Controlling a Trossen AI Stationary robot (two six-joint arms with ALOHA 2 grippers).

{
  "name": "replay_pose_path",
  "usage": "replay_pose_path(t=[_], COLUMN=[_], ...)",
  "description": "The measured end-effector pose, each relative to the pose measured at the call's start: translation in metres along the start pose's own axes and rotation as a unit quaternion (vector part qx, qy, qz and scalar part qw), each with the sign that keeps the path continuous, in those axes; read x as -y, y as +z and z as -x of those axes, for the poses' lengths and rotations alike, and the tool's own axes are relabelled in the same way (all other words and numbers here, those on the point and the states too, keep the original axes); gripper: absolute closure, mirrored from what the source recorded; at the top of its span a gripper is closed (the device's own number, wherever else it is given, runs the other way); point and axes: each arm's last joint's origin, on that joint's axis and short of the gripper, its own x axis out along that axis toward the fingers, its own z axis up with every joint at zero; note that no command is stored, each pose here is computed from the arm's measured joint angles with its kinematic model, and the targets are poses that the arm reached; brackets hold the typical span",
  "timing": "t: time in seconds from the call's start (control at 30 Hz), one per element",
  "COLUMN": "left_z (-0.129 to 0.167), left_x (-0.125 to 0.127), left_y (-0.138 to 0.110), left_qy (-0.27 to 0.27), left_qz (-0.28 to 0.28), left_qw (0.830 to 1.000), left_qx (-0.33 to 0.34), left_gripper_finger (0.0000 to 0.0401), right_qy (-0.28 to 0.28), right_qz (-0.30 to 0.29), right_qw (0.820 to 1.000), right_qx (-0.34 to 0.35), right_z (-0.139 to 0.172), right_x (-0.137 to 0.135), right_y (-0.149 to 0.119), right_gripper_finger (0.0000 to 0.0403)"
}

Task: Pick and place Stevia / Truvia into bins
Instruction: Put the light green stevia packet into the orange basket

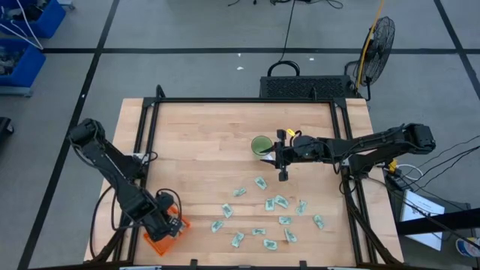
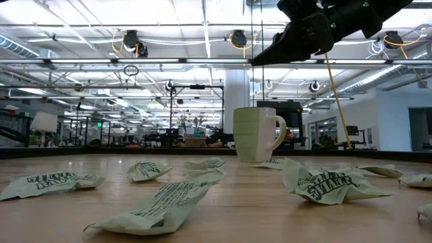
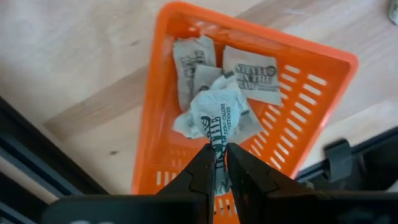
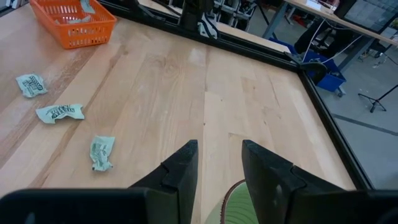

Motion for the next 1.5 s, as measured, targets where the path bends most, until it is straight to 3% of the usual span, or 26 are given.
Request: replay_pose_path(t=[0.43, 0.73, 0.93, 1.13, 1.23, 1.5], left_z=[0.000, 0.000, 0.000, 0.001, 0.000, -0.016], left_x=[-0.003, -0.002, -0.002, 0.000, 0.002, 0.006], left_y=[0.001, 0.002, 0.003, 0.006, 0.007, 0.006], left_qy=[0.018, 0.007, 0.010, -0.008, -0.011, 0.027], left_qz=[-0.019, -0.177, -0.184, -0.183, -0.172, -0.157], left_qw=[1.000, 0.984, 0.982, 0.979, 0.983, 0.986], left_qx=[-0.004, 0.026, 0.033, 0.090, 0.069, 0.040], left_gripper_finger=[0.0354, 0.0354, 0.0354, 0.0353, 0.0334, 0.0230], right_qy=[0.000, 0.000, 0.000, -0.002, -0.007, -0.036], right_qz=[0.000, 0.000, 0.005, 0.035, 0.047, 0.093], right_qw=[1.000, 1.000, 1.000, 0.999, 0.999, 0.991], right_qx=[0.000, 0.000, 0.000, 0.006, 0.022, 0.090], right_z=[0.000, 0.000, 0.000, 0.000, 0.000, 0.002], right_x=[0.000, 0.000, 0.000, 0.000, 0.001, 0.005], right_y=[0.000, 0.000, 0.000, 0.001, 0.004, 0.018], right_gripper_finger=[0.0284, 0.0284, 0.0284, 0.0284, 0.0284, 0.0284])
